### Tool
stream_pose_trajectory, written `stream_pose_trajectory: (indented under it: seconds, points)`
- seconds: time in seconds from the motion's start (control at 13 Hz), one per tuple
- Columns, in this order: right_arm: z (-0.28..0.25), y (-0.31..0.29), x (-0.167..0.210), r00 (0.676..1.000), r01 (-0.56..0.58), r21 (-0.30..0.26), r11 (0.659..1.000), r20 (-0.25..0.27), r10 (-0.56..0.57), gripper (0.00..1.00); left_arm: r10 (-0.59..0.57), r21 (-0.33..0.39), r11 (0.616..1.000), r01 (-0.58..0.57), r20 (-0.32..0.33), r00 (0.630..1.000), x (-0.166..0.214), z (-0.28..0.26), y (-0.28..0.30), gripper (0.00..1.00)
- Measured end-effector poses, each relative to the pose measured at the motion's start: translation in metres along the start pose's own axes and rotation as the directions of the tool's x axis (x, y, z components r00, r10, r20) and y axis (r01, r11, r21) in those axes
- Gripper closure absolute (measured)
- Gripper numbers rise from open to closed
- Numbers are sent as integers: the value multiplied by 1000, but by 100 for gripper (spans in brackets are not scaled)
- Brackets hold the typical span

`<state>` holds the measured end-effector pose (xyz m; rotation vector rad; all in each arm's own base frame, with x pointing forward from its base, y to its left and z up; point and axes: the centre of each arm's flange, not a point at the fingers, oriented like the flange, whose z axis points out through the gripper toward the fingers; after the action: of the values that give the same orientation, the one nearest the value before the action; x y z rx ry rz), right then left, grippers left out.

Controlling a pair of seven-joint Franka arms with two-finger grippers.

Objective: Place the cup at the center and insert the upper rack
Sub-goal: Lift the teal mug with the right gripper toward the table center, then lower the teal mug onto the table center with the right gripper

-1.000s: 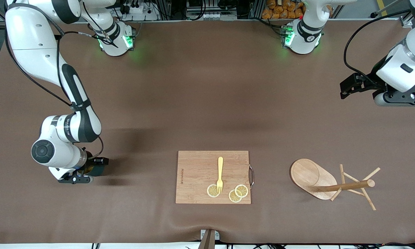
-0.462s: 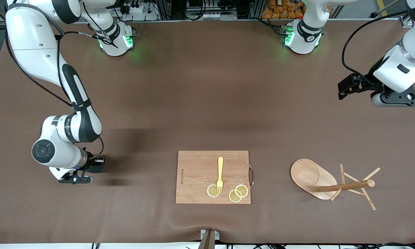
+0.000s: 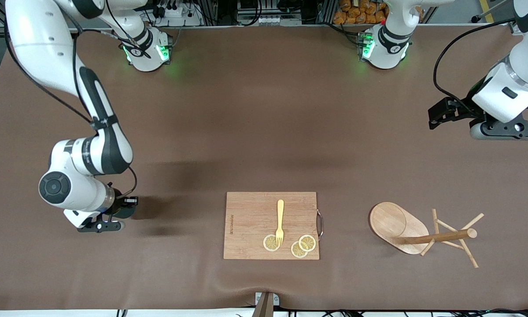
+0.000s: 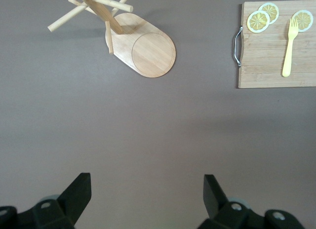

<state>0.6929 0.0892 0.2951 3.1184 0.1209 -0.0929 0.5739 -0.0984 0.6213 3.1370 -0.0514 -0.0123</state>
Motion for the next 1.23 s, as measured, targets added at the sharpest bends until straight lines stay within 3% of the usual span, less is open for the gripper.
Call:
stream_pose_trajectory:
  seconds: [0.31, 0.62, 0.85, 1.0, 1.23]
  points:
    - [-41, -144, -26, 979, 201, 5, 980, -42, -201, 96, 0, 0, 1000, 0, -1, 1000, 0, 0, 0, 0]
    - [-45, -292, -81, 924, 378, -3, 926, -64, -377, 96, -3, 0, 1000, 3, -1, 1000, 0, 0, -2, 0]
    - [-47, -354, -112, 877, 471, -6, 882, -102, -469, 96, -3, 0, 1000, 3, -1, 1000, 0, 0, -2, 0]
    - [-43, -391, -135, 835, 540, -11, 841, -118, -538, 96, -6, 0, 1000, 6, -1, 1000, 1, 0, -3, 0]
    - [-27, -445, -165, 727, 679, -26, 734, -121, -676, 96, -13, 0, 1000, 13, -1, 1000, 1, 0, -7, 0]
